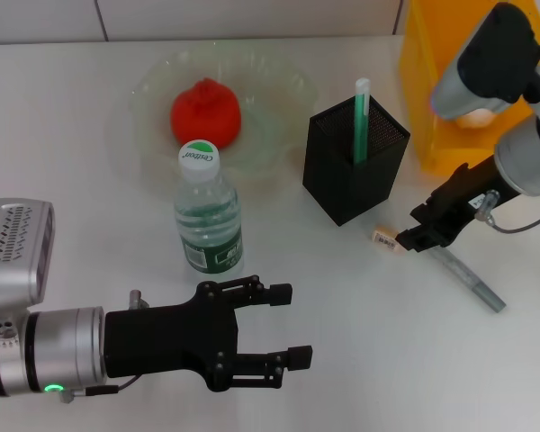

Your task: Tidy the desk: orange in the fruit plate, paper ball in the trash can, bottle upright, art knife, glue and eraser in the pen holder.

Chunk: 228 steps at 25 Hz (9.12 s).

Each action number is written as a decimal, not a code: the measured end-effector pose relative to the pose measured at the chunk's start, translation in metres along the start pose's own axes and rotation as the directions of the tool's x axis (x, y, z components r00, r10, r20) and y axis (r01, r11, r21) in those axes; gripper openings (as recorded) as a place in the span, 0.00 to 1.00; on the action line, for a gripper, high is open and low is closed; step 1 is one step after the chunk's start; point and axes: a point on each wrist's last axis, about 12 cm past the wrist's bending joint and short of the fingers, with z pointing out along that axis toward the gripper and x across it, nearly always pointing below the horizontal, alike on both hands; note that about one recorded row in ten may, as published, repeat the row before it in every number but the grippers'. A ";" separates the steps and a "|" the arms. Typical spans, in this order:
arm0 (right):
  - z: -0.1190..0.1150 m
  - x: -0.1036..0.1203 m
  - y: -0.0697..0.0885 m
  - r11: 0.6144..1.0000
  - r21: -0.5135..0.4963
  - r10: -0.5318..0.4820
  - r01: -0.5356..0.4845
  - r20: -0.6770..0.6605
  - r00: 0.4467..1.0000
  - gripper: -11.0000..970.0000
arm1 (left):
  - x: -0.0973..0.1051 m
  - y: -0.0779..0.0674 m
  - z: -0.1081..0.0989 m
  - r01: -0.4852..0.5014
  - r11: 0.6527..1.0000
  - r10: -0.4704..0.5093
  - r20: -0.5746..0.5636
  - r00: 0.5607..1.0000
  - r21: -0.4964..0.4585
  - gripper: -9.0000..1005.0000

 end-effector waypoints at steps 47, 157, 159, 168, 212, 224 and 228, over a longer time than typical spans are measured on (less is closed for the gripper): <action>-0.044 0.017 0.018 0.999 -0.050 -0.003 0.016 0.244 0.970 0.14 | 0.006 -0.004 -0.002 0.017 1.000 -0.017 0.008 1.000 -0.011 0.82; 0.010 0.016 0.010 0.963 0.138 0.255 -0.232 -0.182 0.950 0.21 | 0.008 0.002 0.001 0.010 0.999 -0.011 -0.028 1.000 -0.045 0.82; 0.009 0.016 0.010 0.963 0.139 0.255 -0.232 -0.178 0.950 0.19 | 0.008 0.002 0.001 0.010 0.999 -0.011 -0.027 1.000 -0.046 0.82; -0.042 0.032 0.003 0.945 0.165 0.283 -0.282 0.021 0.959 0.14 | 0.008 0.001 0.000 0.013 0.999 -0.014 -0.021 1.000 -0.045 0.82; -0.034 0.091 -0.001 0.959 -0.239 0.178 0.154 0.928 0.328 0.52 | 0.004 0.001 -0.003 0.020 0.999 -0.019 0.011 1.000 -0.044 0.82; -0.009 0.137 0.045 0.827 -0.494 0.233 0.268 0.735 0.636 0.71 | 0.007 -0.018 -0.019 0.035 0.997 -0.037 0.028 0.999 0.071 0.82; 0.005 0.145 0.056 0.821 -0.482 0.206 0.305 0.750 0.629 0.77 | 0.007 -0.018 -0.023 0.047 0.997 -0.048 0.010 0.999 0.067 0.82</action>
